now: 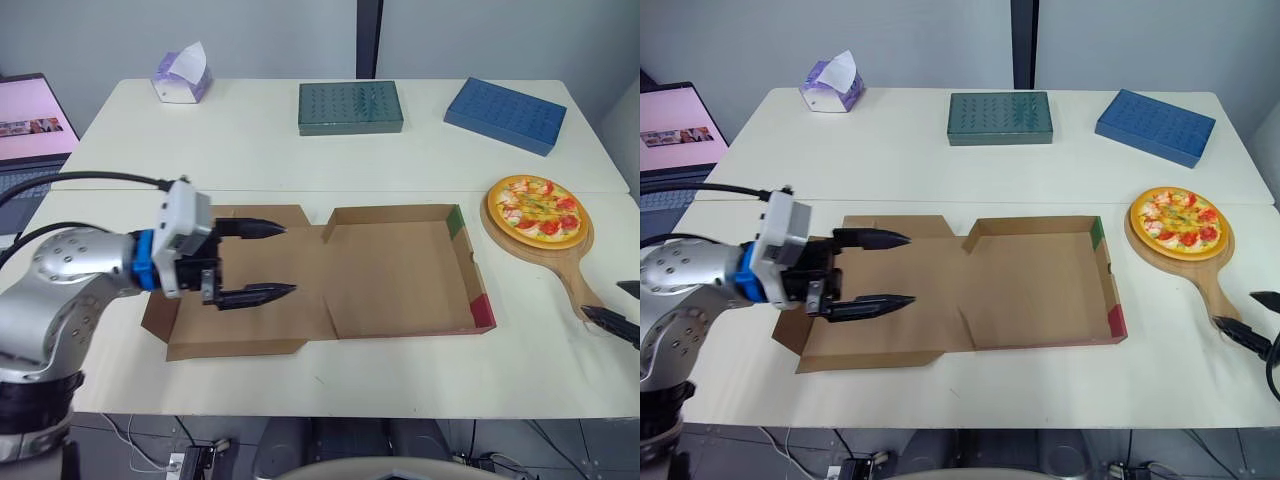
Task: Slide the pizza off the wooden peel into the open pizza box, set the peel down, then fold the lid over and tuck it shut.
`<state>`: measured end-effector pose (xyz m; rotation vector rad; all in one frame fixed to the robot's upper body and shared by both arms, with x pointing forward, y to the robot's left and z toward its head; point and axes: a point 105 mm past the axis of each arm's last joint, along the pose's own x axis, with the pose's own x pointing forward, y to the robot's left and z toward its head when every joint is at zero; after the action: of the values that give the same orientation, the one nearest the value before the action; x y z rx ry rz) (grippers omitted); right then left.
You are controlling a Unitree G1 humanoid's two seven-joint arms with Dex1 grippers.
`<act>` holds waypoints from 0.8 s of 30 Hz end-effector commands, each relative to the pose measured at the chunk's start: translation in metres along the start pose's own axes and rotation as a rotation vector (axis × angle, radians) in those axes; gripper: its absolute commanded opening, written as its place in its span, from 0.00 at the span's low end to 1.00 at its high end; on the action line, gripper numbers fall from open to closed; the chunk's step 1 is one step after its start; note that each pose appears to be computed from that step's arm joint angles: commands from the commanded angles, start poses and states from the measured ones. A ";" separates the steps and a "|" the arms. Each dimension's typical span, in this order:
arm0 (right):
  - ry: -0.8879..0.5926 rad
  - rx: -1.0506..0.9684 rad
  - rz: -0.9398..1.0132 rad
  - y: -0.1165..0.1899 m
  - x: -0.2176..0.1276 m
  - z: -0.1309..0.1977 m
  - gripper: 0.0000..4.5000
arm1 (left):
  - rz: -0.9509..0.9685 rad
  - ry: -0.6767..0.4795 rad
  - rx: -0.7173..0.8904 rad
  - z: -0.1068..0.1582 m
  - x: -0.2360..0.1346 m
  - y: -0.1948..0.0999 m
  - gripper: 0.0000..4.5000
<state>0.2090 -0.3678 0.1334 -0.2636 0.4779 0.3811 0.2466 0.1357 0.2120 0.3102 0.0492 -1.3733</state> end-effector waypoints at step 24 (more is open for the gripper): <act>0.111 0.171 -0.264 -0.038 0.068 0.008 0.99 | -0.183 -0.092 0.108 0.027 0.029 -0.013 1.00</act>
<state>0.2813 -0.3710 0.1036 -0.1833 0.5881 0.1008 0.2406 0.1040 0.2218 0.3185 -0.0328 -1.5527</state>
